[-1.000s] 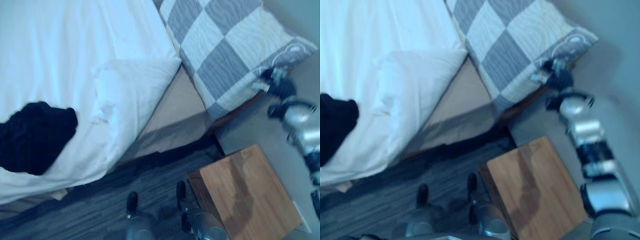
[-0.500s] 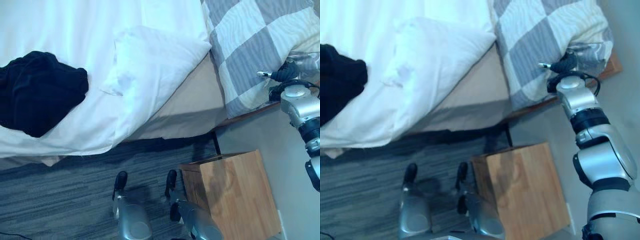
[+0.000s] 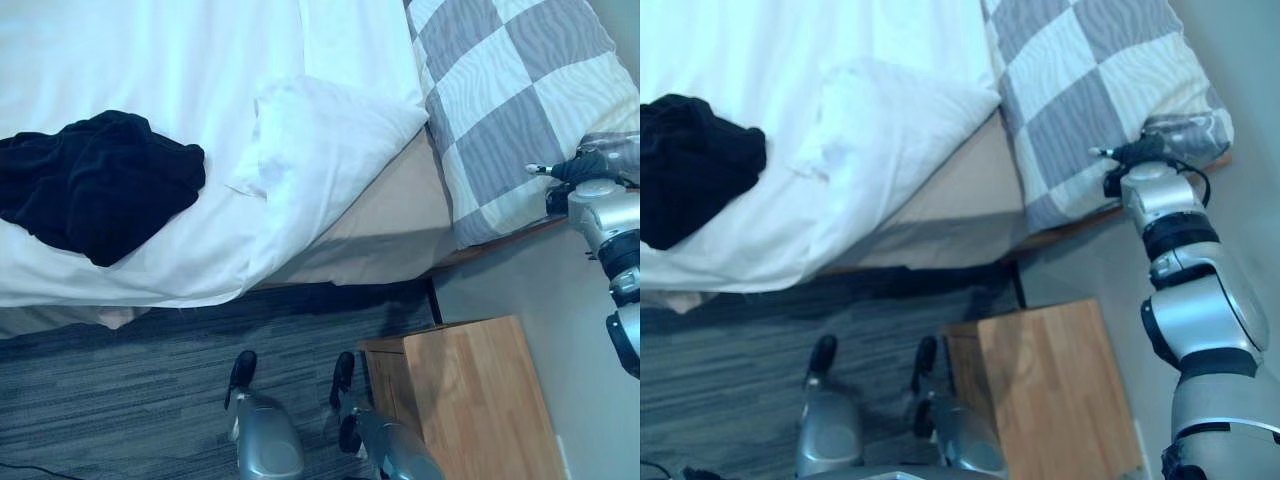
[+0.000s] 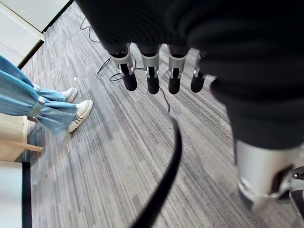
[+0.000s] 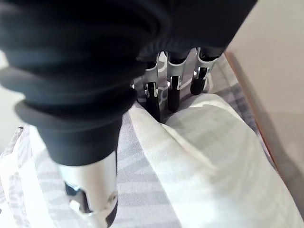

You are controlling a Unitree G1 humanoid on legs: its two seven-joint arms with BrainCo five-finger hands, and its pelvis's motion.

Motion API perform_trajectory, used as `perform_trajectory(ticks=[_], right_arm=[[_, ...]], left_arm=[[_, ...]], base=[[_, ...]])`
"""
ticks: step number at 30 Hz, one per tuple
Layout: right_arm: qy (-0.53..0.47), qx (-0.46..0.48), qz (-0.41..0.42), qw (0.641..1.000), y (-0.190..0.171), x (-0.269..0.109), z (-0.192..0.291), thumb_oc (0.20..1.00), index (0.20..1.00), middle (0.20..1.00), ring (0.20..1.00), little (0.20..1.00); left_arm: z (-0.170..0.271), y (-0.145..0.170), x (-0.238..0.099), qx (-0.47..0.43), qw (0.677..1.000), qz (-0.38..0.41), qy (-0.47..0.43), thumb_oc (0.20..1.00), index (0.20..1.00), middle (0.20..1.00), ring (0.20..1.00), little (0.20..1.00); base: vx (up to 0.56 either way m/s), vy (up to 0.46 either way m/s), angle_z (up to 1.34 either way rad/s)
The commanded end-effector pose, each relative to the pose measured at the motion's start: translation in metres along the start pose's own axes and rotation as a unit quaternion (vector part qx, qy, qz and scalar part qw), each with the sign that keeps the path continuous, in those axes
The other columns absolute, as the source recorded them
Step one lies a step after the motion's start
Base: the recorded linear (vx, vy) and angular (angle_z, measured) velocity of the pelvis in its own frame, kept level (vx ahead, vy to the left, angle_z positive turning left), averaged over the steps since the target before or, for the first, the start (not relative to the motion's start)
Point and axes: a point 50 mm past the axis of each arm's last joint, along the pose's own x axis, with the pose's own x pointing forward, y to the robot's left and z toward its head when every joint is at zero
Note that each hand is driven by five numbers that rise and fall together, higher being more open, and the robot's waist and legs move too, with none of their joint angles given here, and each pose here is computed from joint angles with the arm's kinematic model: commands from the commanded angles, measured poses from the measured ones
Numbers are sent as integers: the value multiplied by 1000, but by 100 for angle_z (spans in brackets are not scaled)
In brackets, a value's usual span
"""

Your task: Tidy up the quilt and then pick up the clothes from the bed and put them into the laundry hamper.

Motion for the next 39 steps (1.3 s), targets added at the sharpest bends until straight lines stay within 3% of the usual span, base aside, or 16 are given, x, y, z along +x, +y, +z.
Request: perform_trajectory(ticks=[1, 2, 6, 15, 17, 18, 24, 31, 39], right_arm=[[10, 8, 17, 1000, -10, -1, -16, 1000, 1000, 1000, 1000, 1000], [54, 4, 12, 998, -19, -6, -62, 1000, 1000, 1000, 1000, 1000], [64, -23, -1, 998, -36, -26, -110, 1000, 1000, 1000, 1000, 1000], [53, -35, -9, 998, -38, -31, -111, 1000, 1000, 1000, 1000, 1000], [8, -46, -23, 999, -44, -37, -99, 1000, 1000, 1000, 1000, 1000], [-134, -68, -14, 989, -31, -42, -22, 1000, 1000, 1000, 1000, 1000], [-239, -57, -69, 967, -21, -39, 85, 1000, 1000, 1000, 1000, 1000], [-277, -54, -58, 958, -20, -42, 117, 1000, 1000, 1000, 1000, 1000], [-221, -109, -49, 968, 23, -31, 101, 1000, 1000, 1000, 1000, 1000]], left_arm=[[-47, 2, 2, 65, 997, 9, 38, 1000, 1000, 1000, 1000, 1000], [-47, -7, -1, 67, 997, -1, 36, 1000, 1000, 1000, 1000, 1000], [-43, -15, -4, 60, 997, -15, 41, 1000, 1000, 1000, 1000, 1000], [-43, -17, -5, 56, 997, -19, 47, 1000, 1000, 1000, 1000, 1000], [-40, -17, -5, 51, 997, -24, 53, 1000, 1000, 1000, 1000, 1000], [-38, -16, -5, 52, 995, -25, 78, 1000, 1000, 1000, 1000, 1000], [-29, 14, 3, 48, 996, 8, 75, 1000, 1000, 1000, 1000, 1000], [-42, 18, 5, 25, 997, 15, 69, 1000, 1000, 1000, 1000, 1000], [-36, 42, 10, -11, 997, 45, 63, 1000, 1000, 1000, 1000, 1000]], base=[[-74, 212, -16], [-75, 217, -18], [-38, 145, -40], [3, 20, -26], [116, 46, 11], [222, -21, 5], [-26, -90, 37], [13, -42, 44], [68, -125, 26]])
